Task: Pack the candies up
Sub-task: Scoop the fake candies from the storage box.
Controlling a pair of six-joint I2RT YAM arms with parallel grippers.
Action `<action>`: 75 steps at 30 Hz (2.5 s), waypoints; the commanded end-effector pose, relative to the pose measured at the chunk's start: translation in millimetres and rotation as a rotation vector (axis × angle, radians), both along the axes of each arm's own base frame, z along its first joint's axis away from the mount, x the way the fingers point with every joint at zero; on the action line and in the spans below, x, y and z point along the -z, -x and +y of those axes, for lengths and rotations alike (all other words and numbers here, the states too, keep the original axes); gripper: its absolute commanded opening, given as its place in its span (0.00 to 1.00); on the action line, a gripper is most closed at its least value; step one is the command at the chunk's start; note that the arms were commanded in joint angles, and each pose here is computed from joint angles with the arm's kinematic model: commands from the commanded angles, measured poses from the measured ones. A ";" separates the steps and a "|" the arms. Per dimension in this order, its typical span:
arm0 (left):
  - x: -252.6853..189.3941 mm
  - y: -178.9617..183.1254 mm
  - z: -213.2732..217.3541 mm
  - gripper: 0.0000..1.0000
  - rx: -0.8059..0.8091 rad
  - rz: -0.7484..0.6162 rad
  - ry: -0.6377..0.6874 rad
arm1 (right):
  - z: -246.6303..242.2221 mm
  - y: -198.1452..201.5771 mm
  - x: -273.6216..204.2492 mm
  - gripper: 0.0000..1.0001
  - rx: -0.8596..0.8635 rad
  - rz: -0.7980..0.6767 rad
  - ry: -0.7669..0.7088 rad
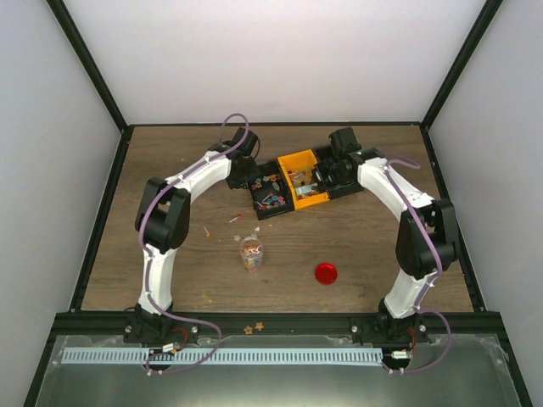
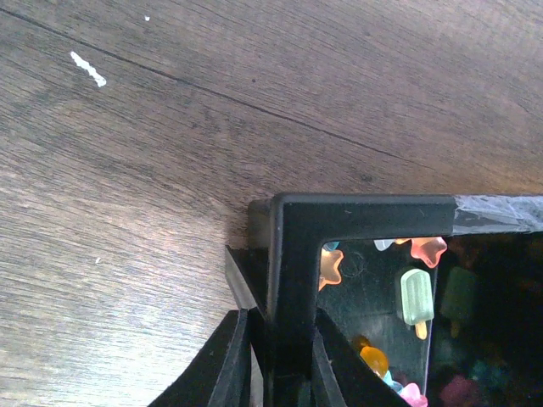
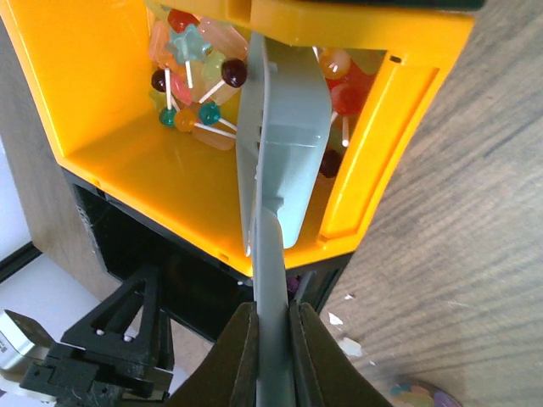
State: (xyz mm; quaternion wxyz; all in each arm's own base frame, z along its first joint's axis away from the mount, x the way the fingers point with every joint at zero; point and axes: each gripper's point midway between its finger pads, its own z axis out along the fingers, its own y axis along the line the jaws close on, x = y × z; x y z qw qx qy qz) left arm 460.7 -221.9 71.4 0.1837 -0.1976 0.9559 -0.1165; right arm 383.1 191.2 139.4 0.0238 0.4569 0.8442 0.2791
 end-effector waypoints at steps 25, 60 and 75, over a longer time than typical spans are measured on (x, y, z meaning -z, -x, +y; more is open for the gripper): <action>30.8 3.9 2.3 0.13 0.058 0.096 0.078 | 7.7 7.7 59.1 0.01 -0.006 0.018 0.016; 35.9 -1.2 5.9 0.17 0.073 0.118 0.043 | 40.6 -18.0 78.4 0.01 -0.171 -0.254 -0.142; 35.1 -10.0 27.1 0.25 -0.003 0.116 0.057 | 32.2 8.7 5.7 0.01 -0.223 -0.510 -0.193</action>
